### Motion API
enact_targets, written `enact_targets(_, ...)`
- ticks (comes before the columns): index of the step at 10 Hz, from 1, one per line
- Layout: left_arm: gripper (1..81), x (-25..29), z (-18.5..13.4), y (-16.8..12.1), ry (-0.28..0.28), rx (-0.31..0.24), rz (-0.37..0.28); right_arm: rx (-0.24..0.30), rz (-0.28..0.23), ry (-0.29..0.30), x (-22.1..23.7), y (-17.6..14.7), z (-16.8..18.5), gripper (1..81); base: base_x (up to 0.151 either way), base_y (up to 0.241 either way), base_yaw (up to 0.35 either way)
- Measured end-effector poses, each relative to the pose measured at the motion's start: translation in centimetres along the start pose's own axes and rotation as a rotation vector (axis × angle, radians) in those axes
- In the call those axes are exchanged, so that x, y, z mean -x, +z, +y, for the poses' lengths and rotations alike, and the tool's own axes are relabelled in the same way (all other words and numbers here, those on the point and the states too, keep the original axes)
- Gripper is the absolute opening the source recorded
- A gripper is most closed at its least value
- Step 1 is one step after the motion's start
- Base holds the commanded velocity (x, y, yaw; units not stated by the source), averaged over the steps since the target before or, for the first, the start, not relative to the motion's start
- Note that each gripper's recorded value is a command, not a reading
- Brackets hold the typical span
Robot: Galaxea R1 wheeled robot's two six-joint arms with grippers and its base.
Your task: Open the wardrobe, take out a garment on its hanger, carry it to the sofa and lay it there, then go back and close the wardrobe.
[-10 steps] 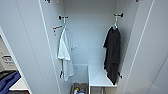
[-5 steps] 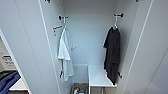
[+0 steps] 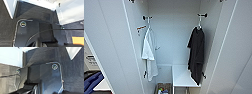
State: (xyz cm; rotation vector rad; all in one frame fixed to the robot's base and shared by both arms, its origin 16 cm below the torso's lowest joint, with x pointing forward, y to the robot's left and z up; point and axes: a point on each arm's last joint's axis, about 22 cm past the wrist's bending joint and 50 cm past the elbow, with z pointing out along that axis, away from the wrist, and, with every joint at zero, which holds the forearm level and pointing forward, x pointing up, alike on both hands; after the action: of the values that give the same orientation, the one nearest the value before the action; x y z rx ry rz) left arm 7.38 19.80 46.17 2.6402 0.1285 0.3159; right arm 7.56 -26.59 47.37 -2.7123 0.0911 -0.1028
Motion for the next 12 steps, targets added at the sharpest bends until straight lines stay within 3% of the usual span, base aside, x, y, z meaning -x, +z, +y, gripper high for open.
enact_targets(3, 81.1, 3.2, -0.6, 1.0, -0.003, -0.055, -0.042, 0.033, -0.028, -0.001, 2.7, 2.3, -0.5, 81.1, 0.0, 0.0, 0.0)
enact_targets(6, 81.1, 4.3, 1.7, 2.2, -0.007, -0.039, -0.064, 0.06, -0.047, -0.002, 4.8, 4.2, -1.4, 81.1, 0.0, 0.0, 0.0)
enact_targets(9, 81.1, 5.1, -1.6, 1.4, 0.002, -0.109, -0.097, 0.109, -0.045, -0.052, 4.9, 5.9, -1.9, 81.1, 0.0, 0.0, 0.0)
enact_targets(12, 81.1, 5.7, -2.4, 1.7, 0.008, -0.152, -0.12, 0.092, -0.071, -0.094, 7.8, 7.7, -5.4, 81.1, 0.0, 0.0, 0.0)
